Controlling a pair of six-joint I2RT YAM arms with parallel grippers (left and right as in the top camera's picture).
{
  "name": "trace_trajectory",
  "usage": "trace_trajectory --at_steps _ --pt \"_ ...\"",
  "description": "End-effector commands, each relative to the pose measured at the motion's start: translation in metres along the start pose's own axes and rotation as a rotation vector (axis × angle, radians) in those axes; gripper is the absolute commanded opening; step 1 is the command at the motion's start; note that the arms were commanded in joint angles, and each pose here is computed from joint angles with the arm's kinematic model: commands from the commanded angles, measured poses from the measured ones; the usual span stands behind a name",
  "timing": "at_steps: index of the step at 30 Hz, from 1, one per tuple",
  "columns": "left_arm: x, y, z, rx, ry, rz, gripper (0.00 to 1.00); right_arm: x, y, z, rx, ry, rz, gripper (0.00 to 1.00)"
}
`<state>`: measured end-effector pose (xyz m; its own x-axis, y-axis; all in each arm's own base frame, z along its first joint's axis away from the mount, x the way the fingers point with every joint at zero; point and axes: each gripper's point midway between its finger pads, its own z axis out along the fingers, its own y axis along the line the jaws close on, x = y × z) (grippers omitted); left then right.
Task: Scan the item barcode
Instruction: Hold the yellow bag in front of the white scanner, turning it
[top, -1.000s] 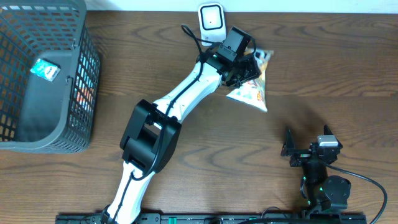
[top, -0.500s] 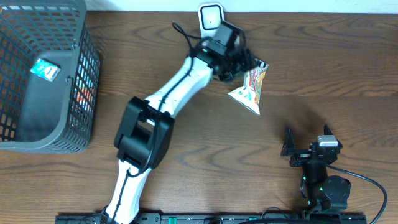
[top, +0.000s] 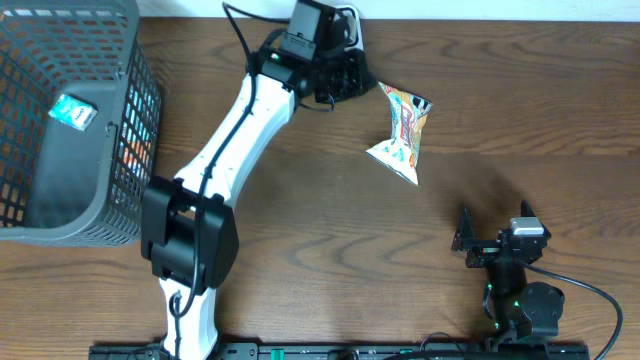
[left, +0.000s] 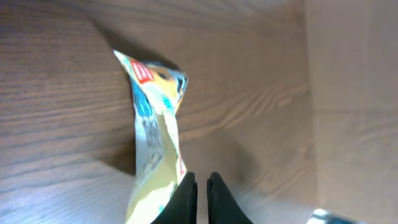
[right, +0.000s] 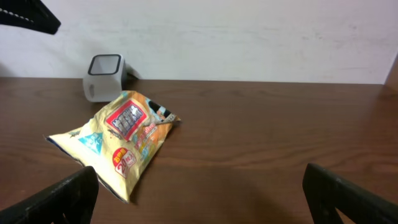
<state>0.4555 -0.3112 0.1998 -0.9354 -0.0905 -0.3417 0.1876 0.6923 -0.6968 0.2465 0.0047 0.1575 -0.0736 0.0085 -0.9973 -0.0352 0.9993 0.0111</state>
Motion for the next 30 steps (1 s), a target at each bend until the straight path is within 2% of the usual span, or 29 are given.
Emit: trace_trajectory --at_steps 1,5,6,7,8,11,20,24,30 --pt "0.016 -0.002 0.004 -0.141 -0.012 0.193 0.08 0.001 0.003 0.000 -0.015 0.002 0.006 0.99" --pt "0.036 0.003 0.027 -0.254 0.004 0.291 0.08 0.001 0.003 0.000 -0.015 0.002 0.006 0.99" --pt "0.039 0.006 0.033 -0.300 -0.005 0.307 0.08 0.001 0.003 0.000 -0.015 0.002 0.006 0.99" --pt "0.043 0.016 0.046 -0.417 -0.040 0.349 0.08 0.001 0.003 0.000 -0.015 0.002 0.006 0.99" --pt "0.044 0.019 0.051 -0.452 -0.050 0.362 0.08 0.001 0.003 0.000 -0.015 0.002 0.006 0.99" --pt "0.050 0.030 0.069 -0.495 -0.037 0.414 0.08 0.001 0.003 0.000 -0.015 0.002 0.006 0.99" --pt "0.086 0.097 0.120 -0.589 0.128 0.421 0.08 0.001 0.003 0.000 -0.015 0.002 0.006 0.99" --pt "0.071 0.105 0.104 -0.674 0.087 0.434 0.08 0.001 0.003 0.000 -0.015 0.002 0.006 0.99" --pt "0.014 0.034 0.048 -0.581 -0.153 0.457 0.08 0.001 0.003 0.000 -0.015 0.002 0.006 0.99"
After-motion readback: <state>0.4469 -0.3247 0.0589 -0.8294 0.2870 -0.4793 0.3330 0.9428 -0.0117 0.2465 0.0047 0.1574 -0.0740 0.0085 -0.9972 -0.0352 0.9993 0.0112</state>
